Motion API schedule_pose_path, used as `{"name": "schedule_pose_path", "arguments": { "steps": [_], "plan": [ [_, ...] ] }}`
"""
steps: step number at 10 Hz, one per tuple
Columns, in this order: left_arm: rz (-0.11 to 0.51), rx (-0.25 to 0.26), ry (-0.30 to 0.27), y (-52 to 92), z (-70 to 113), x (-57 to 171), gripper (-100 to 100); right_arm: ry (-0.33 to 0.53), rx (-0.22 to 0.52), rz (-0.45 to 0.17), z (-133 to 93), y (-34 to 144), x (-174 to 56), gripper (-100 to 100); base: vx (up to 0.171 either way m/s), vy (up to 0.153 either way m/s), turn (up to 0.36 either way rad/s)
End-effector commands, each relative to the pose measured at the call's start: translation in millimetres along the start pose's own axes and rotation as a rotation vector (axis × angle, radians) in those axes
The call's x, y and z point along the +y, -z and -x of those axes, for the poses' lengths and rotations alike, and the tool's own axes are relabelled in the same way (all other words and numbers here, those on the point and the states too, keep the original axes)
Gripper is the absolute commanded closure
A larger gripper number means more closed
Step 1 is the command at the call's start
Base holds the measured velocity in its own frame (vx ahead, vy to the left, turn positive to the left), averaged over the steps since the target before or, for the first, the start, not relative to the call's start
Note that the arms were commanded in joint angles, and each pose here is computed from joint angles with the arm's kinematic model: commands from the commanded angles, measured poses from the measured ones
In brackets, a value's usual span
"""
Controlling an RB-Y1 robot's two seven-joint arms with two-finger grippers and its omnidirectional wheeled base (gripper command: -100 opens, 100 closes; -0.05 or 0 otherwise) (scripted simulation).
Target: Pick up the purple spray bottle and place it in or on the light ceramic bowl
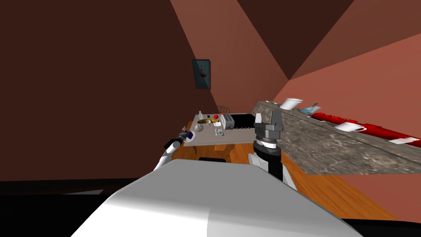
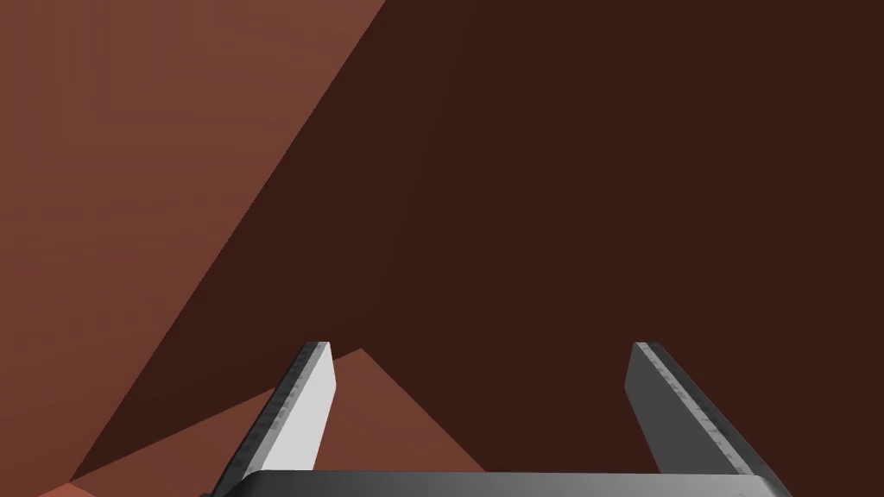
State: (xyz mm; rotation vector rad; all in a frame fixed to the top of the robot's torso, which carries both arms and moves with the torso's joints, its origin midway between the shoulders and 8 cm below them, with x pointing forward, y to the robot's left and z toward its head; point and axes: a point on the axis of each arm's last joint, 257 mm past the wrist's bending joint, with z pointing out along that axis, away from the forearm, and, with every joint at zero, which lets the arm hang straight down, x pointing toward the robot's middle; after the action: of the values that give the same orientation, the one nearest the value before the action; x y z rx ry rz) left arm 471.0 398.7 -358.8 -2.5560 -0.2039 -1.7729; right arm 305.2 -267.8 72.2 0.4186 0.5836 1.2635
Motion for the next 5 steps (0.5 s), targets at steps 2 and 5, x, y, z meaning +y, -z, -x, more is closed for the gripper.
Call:
{"name": "schedule_pose_path", "arguments": {
  "steps": [2,5],
  "plan": [
    [0.013,-0.003,-0.003,4.1,-13.9,-13.0,-100,0.0,0.0,0.0,0.0,0.0,0.0,0,0.029,-0.082,0.043],
    [0.027,-0.006,-0.01,8.4,-30.8,-26.3,-100,0.0,0.0,0.0,0.0,0.0,0.0,0,0.011,-0.071,0.049]
  ]
}}
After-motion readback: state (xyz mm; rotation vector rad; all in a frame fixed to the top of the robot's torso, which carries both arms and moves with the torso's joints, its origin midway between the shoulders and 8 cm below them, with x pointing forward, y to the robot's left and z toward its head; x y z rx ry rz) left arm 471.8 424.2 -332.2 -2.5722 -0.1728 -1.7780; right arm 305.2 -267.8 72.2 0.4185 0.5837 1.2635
